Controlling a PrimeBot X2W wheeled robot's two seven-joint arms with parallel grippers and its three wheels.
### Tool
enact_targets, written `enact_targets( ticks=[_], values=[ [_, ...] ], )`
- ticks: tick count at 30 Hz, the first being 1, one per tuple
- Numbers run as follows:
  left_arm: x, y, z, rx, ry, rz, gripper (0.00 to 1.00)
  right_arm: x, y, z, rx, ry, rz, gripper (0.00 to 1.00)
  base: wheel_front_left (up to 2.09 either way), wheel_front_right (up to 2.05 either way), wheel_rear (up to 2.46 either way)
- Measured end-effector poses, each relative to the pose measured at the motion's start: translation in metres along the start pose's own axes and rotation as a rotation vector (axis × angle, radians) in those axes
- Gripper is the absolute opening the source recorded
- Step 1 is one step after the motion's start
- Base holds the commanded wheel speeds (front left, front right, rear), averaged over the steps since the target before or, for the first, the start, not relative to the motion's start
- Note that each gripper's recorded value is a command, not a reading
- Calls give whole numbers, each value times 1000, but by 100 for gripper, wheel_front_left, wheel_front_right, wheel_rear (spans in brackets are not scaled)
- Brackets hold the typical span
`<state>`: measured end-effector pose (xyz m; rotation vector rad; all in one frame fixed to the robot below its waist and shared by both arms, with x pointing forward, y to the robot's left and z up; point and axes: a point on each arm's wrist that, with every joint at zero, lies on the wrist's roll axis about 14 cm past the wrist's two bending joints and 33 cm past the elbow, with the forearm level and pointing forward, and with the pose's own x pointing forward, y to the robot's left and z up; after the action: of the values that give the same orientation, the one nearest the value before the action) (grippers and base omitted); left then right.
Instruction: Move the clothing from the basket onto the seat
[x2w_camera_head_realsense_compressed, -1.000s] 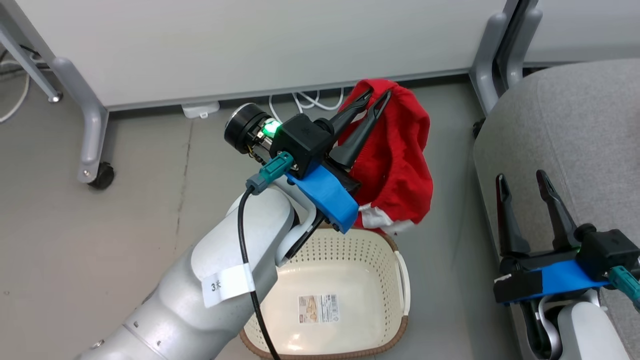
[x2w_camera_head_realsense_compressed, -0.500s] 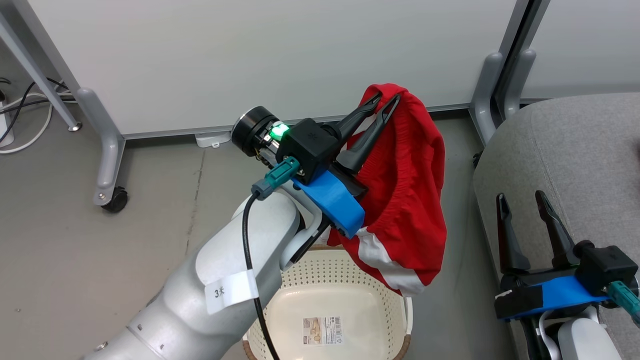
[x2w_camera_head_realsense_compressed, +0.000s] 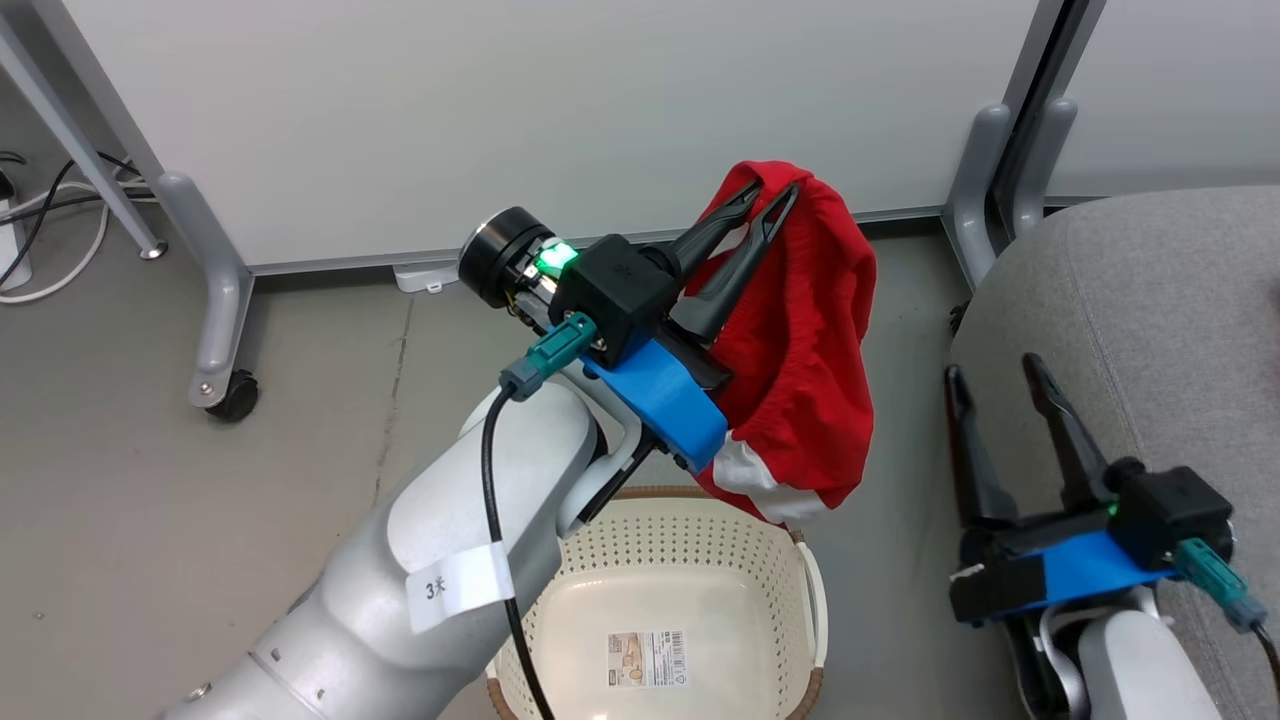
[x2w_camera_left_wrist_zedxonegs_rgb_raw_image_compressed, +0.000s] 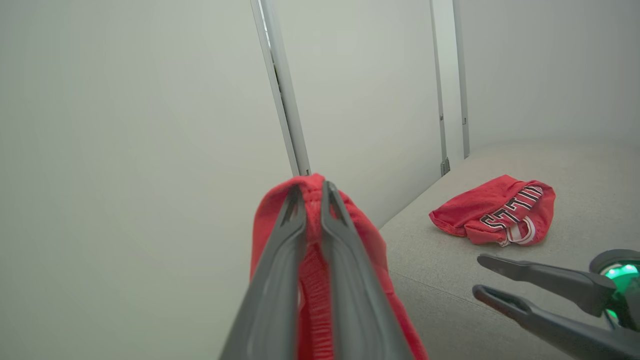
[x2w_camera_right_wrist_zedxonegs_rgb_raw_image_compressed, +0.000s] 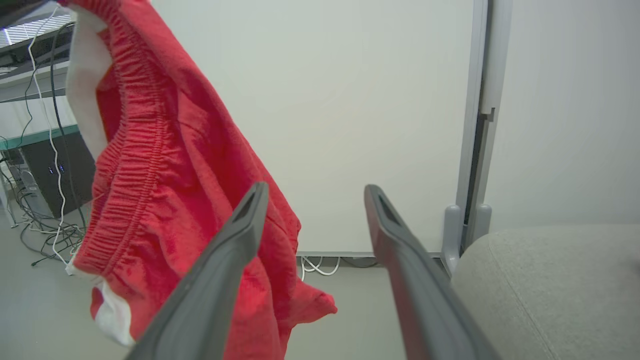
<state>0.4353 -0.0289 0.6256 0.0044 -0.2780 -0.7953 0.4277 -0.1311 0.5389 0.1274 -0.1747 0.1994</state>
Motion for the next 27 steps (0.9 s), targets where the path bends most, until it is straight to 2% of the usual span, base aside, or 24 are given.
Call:
enact_targets(
  ticks=[13,27],
  values=[
    [1,6,-13,-19,16,11,0,42,59,14,-20,-56,194,100,0,0,0],
    [2,6,-23,-26,30,1,0,74,99,1,-73,-26,334,100,0,0,0]
  ],
)
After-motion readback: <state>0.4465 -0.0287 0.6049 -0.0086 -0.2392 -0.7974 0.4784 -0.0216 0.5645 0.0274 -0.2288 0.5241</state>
